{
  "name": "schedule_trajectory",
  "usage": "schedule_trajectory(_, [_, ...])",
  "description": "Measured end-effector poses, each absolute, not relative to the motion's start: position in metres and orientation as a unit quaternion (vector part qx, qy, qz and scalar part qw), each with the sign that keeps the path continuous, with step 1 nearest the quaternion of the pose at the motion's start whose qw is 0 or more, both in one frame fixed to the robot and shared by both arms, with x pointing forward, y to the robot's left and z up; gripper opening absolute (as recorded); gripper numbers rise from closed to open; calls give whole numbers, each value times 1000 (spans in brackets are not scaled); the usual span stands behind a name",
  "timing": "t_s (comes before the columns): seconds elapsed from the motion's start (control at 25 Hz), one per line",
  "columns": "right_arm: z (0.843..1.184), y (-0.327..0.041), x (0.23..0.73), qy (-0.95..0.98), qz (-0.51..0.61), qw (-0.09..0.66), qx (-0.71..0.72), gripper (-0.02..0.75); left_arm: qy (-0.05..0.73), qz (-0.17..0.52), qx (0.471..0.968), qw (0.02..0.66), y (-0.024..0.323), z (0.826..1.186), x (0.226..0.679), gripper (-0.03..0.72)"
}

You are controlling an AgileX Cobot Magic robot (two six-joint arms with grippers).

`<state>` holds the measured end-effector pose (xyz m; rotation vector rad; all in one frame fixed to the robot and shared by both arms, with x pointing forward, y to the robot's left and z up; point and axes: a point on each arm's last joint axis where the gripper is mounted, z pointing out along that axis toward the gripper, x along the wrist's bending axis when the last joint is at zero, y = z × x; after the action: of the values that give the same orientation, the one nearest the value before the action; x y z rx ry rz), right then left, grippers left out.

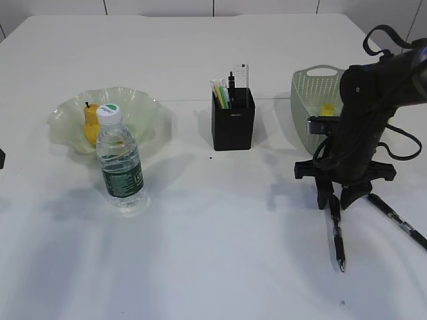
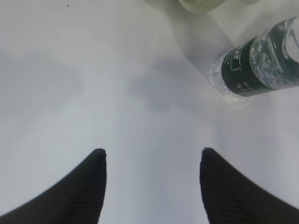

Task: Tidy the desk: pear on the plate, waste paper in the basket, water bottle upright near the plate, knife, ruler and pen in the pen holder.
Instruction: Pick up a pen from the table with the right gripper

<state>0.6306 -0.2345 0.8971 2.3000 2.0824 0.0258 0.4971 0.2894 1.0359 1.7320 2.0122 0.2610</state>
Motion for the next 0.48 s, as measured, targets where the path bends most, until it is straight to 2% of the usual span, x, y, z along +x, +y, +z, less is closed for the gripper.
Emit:
schedule_trajectory(0.24, [897, -234, 631, 670, 10, 19, 742, 130, 733, 97, 631, 236, 290, 1036, 497, 447])
schedule_trajectory(0.48, [901, -234, 630, 683, 12, 22, 730, 117, 733, 97, 630, 237, 290, 1036, 498, 447])
